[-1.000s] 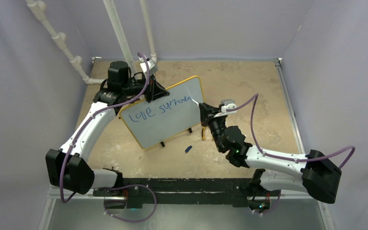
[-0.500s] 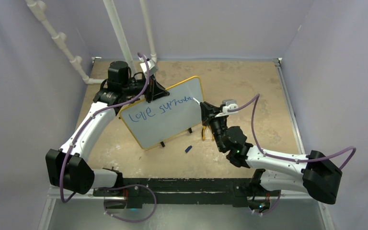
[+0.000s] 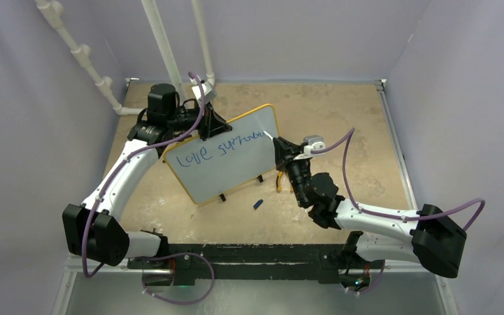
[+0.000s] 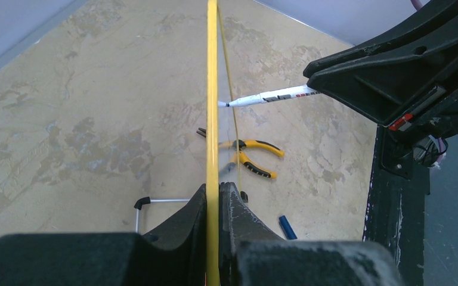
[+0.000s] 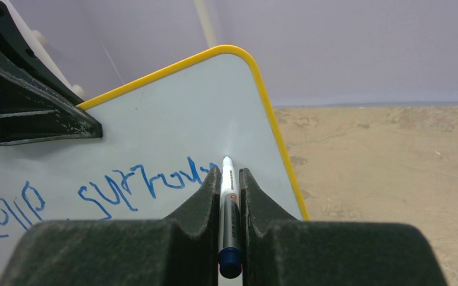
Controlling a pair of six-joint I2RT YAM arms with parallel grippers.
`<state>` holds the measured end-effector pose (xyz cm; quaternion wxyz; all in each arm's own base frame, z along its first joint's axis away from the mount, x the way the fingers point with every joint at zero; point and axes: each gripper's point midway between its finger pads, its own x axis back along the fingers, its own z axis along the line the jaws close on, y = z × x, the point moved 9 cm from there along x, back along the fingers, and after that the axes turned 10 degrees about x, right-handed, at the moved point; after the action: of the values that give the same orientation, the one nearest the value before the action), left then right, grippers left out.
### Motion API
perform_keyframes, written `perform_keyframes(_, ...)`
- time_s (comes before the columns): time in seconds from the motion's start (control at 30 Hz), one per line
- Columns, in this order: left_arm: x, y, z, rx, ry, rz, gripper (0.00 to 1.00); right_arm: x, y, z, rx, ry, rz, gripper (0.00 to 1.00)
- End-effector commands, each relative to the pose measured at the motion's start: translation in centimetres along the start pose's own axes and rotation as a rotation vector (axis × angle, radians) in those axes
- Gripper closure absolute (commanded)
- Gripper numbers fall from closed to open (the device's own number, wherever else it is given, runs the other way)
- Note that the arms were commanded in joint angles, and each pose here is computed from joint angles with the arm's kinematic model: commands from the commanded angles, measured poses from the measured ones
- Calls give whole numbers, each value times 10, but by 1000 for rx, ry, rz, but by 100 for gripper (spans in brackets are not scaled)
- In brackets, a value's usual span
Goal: Write a sentence on the whiteboard
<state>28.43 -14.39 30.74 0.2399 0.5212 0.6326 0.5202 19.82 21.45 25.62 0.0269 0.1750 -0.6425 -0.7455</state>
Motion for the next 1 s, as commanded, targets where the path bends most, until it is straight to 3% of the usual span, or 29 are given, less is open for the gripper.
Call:
perform_keyframes(0.0,-8,-37,6,110,-29,114,100,-8,21,5,-28,23,-67,100)
perform_keyframes(0.53,-8,-37,7,111,-29,114,100,5,-3,-3,-26,-3,42,100)
perform_keyframes(0.97,-8,-38,7,114,-27,116,100,-8,22,-1,-18,-35,-58,100)
